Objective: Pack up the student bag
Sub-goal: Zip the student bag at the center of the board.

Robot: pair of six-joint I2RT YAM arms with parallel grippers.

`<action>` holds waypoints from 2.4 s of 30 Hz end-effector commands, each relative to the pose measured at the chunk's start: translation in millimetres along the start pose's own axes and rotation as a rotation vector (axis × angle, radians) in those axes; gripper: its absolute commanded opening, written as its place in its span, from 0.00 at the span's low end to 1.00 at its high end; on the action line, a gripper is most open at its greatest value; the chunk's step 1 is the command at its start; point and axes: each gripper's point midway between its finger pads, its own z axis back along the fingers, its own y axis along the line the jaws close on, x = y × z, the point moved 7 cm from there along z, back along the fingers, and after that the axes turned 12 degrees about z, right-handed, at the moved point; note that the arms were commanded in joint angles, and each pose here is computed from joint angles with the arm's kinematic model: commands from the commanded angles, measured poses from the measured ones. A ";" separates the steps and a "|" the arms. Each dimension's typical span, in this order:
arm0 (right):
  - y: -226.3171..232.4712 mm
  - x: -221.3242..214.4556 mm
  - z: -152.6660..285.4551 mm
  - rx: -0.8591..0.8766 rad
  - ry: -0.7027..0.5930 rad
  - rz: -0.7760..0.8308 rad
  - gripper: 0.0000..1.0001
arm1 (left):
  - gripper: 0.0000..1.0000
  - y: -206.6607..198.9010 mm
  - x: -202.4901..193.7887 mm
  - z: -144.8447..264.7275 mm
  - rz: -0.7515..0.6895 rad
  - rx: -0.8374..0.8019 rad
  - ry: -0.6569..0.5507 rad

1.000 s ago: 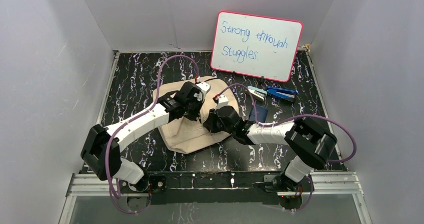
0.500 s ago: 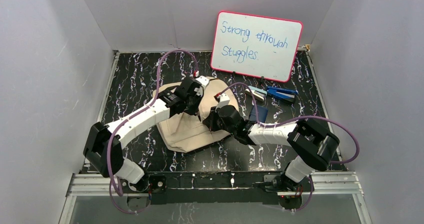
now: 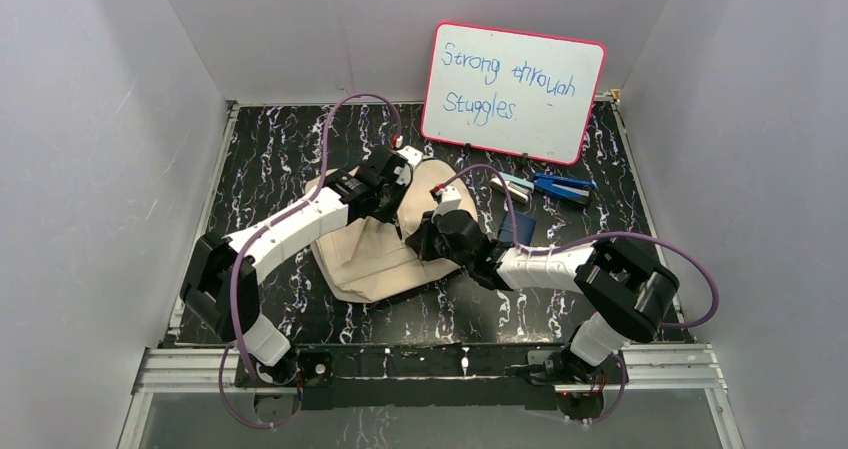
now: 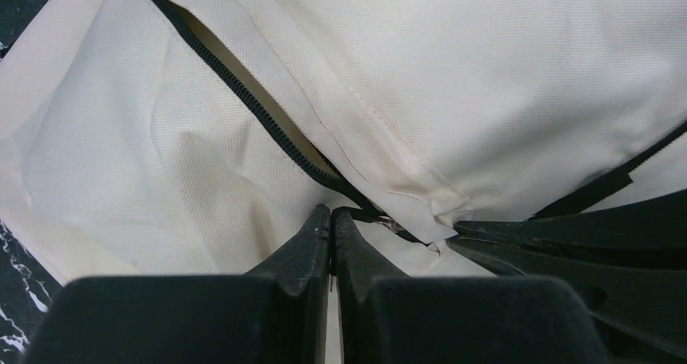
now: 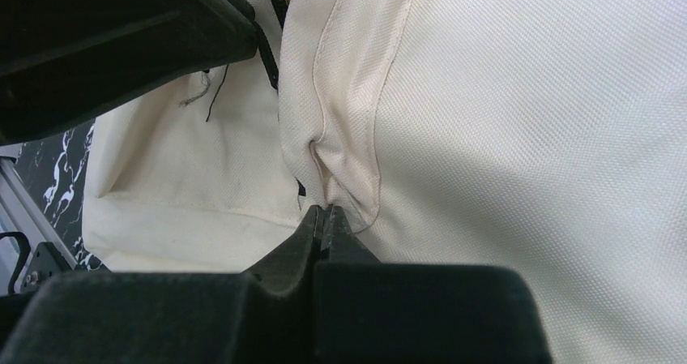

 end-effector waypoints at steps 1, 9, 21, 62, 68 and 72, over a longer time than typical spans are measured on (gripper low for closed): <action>-10.8 -25.2 8.1 -0.041 0.096 0.026 0.00 | 0.00 14.5 48.0 28.7 0.030 -0.006 -0.198; -11.3 -27.7 7.6 -0.040 0.105 0.025 0.00 | 0.00 18.2 57.4 32.1 0.050 0.029 -0.262; -14.4 -31.5 9.6 -0.056 0.112 0.024 0.00 | 0.00 45.2 76.2 31.4 0.056 0.286 -0.313; -13.5 23.6 44.5 -0.013 -0.053 -0.068 0.18 | 0.00 -46.8 -87.8 41.0 0.114 -0.200 0.104; 0.9 26.4 43.1 0.099 -0.051 -0.134 0.23 | 0.00 -41.5 -94.4 43.3 0.126 -0.184 0.099; 5.8 23.5 38.1 0.141 -0.039 -0.160 0.28 | 0.00 -39.1 -97.2 45.1 0.132 -0.175 0.097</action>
